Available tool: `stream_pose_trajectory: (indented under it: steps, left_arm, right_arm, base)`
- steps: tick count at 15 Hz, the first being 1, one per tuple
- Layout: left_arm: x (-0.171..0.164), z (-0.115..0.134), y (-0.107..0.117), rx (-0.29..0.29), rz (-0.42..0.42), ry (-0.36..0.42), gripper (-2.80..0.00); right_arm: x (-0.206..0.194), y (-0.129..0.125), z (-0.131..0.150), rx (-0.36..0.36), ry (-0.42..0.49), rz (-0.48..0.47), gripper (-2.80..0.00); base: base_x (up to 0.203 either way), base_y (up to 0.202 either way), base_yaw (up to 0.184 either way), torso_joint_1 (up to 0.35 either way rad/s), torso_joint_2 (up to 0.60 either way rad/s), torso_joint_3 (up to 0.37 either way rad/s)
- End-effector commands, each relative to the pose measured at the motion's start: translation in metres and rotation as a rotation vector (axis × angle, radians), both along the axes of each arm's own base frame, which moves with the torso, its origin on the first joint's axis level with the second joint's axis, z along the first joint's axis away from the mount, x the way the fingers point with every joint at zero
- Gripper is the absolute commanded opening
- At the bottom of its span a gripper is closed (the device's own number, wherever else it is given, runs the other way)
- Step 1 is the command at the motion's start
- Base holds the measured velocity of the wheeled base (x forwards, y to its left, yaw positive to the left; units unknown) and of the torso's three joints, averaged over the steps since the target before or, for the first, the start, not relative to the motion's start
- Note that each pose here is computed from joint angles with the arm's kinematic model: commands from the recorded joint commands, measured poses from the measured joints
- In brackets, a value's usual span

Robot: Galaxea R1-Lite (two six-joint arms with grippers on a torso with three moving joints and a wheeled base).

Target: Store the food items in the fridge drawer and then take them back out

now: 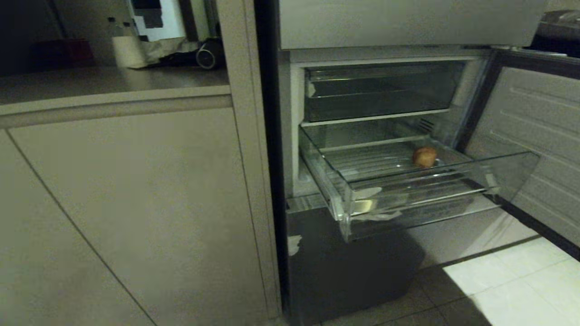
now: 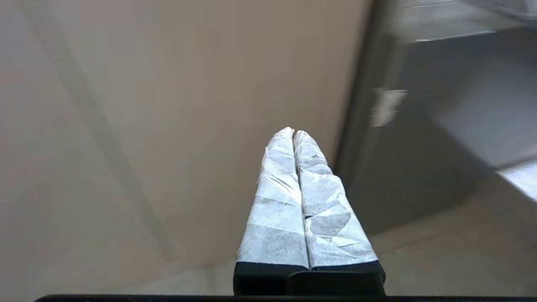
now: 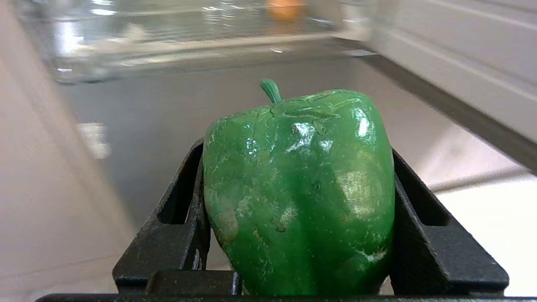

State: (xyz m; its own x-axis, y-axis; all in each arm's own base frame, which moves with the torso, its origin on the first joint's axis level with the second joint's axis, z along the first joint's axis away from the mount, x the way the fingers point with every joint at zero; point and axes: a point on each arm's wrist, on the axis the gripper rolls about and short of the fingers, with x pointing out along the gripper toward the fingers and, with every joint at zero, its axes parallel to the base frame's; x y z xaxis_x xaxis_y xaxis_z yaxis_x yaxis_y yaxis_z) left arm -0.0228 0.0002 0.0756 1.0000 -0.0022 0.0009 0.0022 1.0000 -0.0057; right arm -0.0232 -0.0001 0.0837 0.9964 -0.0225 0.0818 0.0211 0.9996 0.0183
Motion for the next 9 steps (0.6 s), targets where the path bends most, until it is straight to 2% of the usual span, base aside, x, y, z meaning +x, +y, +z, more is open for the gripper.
stream_pose_trajectory:
  steps: [1, 5, 7, 9]
  left_arm:
    - [0.000, 0.000, 0.000, 0.000, 0.001, 0.001, -2.80]
    - [0.000, 0.000, 0.000, 0.000, 0.001, 0.001, -2.80]
    - [0.000, 0.000, 0.000, 0.000, 0.001, 0.001, -2.80]
    - [0.000, 0.000, 0.000, 0.000, 0.001, 0.001, -2.80]
  right_arm:
    - [0.002, 0.000, -0.008, 0.000, 0.030, 0.000, -2.80]
    - [0.002, 0.000, -0.008, -0.011, 0.030, 0.004, -2.80]
    - [0.002, 0.000, -0.009, -0.019, 0.031, 0.001, -2.80]
    - [0.000, 0.000, 0.007, -0.044, -0.033, -0.002, -2.80]
  base:
    - [-0.003, -0.007, 0.178, 0.001, 0.00, -0.001]
    - [0.001, -0.006, 0.152, 0.002, 0.00, 0.001]
    - [0.001, -0.003, 0.031, 0.002, 0.00, 0.000]
    - [0.000, 0.000, 0.000, 0.000, 0.00, 0.000]
